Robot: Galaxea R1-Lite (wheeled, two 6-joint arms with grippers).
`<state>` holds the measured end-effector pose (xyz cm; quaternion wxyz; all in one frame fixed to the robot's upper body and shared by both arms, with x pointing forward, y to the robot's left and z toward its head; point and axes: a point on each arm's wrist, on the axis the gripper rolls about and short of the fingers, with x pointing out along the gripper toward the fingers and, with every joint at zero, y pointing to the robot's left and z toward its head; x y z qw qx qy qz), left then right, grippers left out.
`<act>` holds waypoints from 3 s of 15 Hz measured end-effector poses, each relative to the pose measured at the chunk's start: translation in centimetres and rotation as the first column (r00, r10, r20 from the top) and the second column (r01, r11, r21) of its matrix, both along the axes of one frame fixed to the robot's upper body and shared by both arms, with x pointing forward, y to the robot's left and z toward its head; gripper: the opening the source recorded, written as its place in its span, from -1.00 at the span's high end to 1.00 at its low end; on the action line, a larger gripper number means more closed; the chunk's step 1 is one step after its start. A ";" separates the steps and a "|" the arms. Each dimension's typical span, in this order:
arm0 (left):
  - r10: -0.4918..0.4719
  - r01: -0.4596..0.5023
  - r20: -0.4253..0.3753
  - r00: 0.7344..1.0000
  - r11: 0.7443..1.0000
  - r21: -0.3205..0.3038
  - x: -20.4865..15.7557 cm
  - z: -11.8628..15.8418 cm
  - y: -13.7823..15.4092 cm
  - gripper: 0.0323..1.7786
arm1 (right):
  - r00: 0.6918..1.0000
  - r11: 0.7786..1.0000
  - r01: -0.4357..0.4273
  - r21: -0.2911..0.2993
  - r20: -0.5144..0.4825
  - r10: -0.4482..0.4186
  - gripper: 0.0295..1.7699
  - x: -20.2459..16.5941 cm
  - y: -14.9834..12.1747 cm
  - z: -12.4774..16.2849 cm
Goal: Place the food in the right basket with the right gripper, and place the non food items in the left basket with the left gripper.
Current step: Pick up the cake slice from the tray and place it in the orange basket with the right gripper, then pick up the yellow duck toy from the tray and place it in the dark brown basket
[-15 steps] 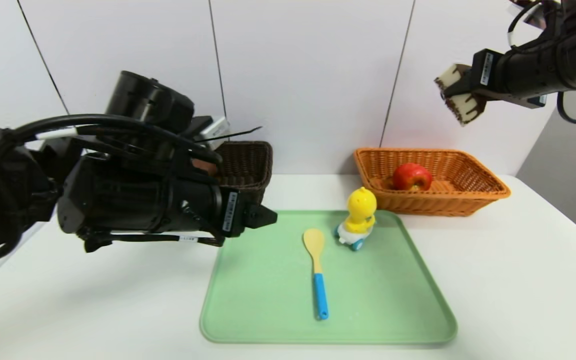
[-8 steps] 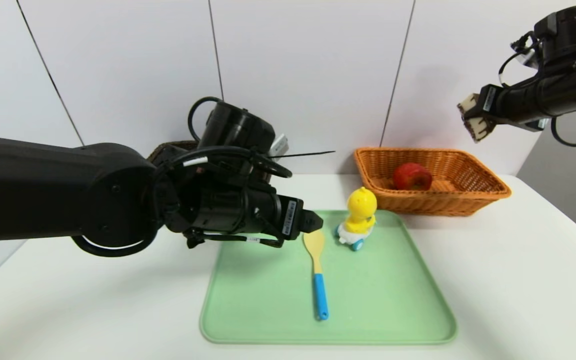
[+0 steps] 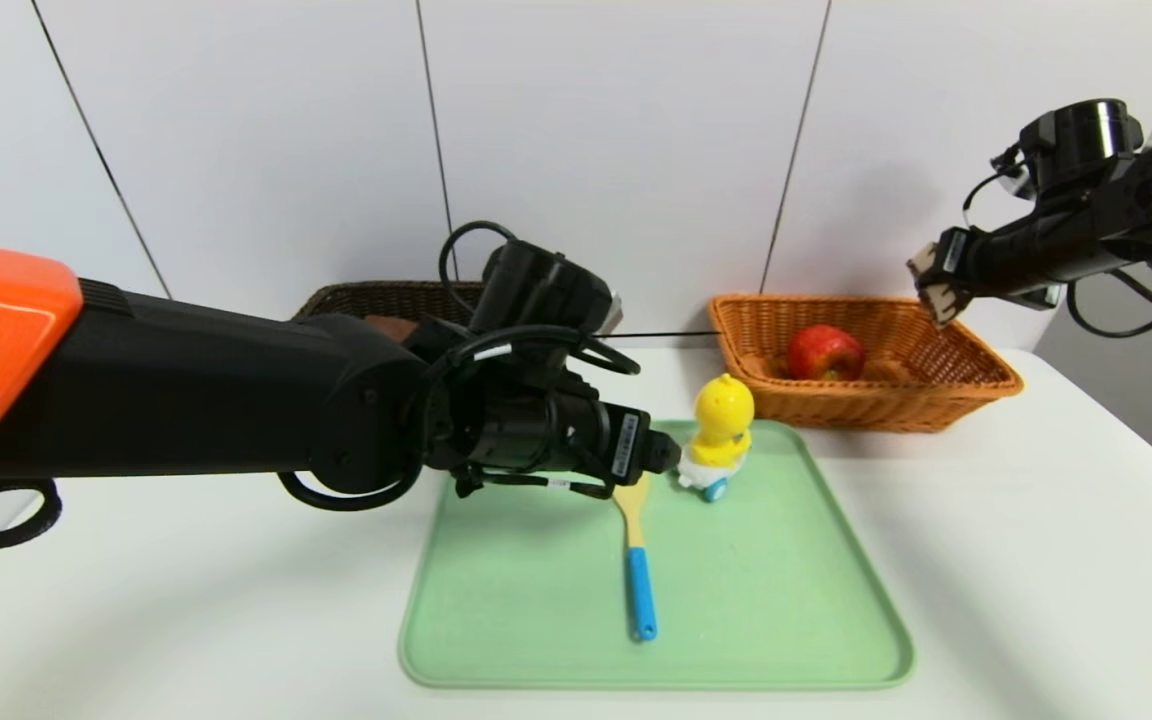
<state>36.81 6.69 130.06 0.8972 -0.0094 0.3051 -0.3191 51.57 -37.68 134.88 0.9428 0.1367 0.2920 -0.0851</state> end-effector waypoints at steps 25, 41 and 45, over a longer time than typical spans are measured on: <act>-0.087 0.097 0.138 0.987 0.993 -0.068 1.5 -2.2 -3.1 -0.90 | 1.000 1.000 -0.021 0.000 0.002 0.021 -0.77 1.4 0.8 -1.5; -0.095 0.114 0.207 0.974 0.990 -0.081 0.7 -6.2 -4.7 -0.90 | 0.984 0.977 -0.149 -0.152 0.079 0.163 -0.91 -2.0 1.6 3.2; -0.100 0.117 0.215 0.971 0.991 -0.067 0.8 -6.4 -4.7 -0.90 | 0.955 0.929 -0.276 -0.248 0.040 0.294 -0.91 -5.3 2.6 4.1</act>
